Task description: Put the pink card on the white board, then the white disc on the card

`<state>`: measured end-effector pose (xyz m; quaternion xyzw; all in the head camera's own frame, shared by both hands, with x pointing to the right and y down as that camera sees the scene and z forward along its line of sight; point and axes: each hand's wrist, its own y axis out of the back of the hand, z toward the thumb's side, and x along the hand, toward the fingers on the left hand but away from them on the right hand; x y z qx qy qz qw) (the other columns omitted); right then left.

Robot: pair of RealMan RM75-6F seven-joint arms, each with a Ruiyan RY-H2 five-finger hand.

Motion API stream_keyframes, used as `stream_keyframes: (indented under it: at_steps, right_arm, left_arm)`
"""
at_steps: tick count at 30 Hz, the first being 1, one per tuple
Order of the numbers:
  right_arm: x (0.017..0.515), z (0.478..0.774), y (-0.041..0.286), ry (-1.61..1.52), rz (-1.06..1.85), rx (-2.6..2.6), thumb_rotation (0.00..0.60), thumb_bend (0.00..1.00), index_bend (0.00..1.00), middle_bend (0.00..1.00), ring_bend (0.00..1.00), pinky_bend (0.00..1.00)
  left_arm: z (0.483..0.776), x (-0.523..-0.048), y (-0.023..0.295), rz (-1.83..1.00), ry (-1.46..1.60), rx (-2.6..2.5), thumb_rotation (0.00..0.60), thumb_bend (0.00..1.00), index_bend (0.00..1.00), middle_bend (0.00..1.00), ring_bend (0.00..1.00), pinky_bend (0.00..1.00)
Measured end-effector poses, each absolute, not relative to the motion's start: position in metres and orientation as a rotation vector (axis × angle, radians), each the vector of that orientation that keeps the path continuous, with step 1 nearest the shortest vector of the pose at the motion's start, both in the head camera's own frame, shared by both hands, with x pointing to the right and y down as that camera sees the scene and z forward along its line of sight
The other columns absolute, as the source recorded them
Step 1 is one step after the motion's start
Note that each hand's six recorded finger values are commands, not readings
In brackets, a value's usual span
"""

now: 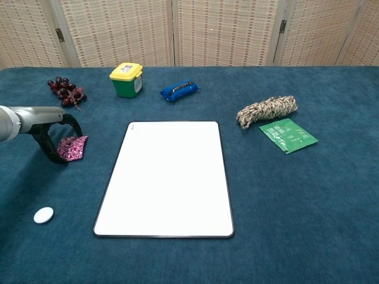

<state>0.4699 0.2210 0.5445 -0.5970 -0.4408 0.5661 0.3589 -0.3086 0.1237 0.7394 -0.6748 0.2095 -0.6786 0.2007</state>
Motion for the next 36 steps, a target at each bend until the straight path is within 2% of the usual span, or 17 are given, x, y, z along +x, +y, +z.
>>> stream_keyframes:
  at_steps: [13, 24, 30, 36]
  right_arm:
    - [0.468, 0.544, 0.223, -1.134, 1.462, -1.546, 0.6, 0.37, 0.0, 0.02, 0.09, 0.04]
    - [0.469, 0.538, 0.226, -1.139, 1.472, -1.531, 0.6, 0.37, 0.0, 0.02, 0.09, 0.04]
    - [0.47, 0.537, 0.228, -1.143, 1.477, -1.526, 0.6, 0.37, 0.0, 0.02, 0.09, 0.04]
    - [0.474, 0.535, 0.23, -1.15, 1.487, -1.518, 0.6, 0.37, 0.0, 0.02, 0.09, 0.04]
  left_arm:
    - [0.718, -0.284, 0.117, -1.765, 0.56, -1.9, 0.6, 0.29, 0.28, 0.05, 0.07, 0.0]
    - [0.689, -0.205, 0.114, -1.478, 0.437, -1.954, 0.6, 0.29, 0.28, 0.05, 0.07, 0.0]
    - [0.692, -0.166, 0.12, -1.403, 0.348, -1.974, 0.6, 0.29, 0.27, 0.05, 0.07, 0.0]
    - [0.702, -0.151, 0.125, -1.407, 0.283, -1.97, 0.6, 0.29, 0.25, 0.05, 0.05, 0.0]
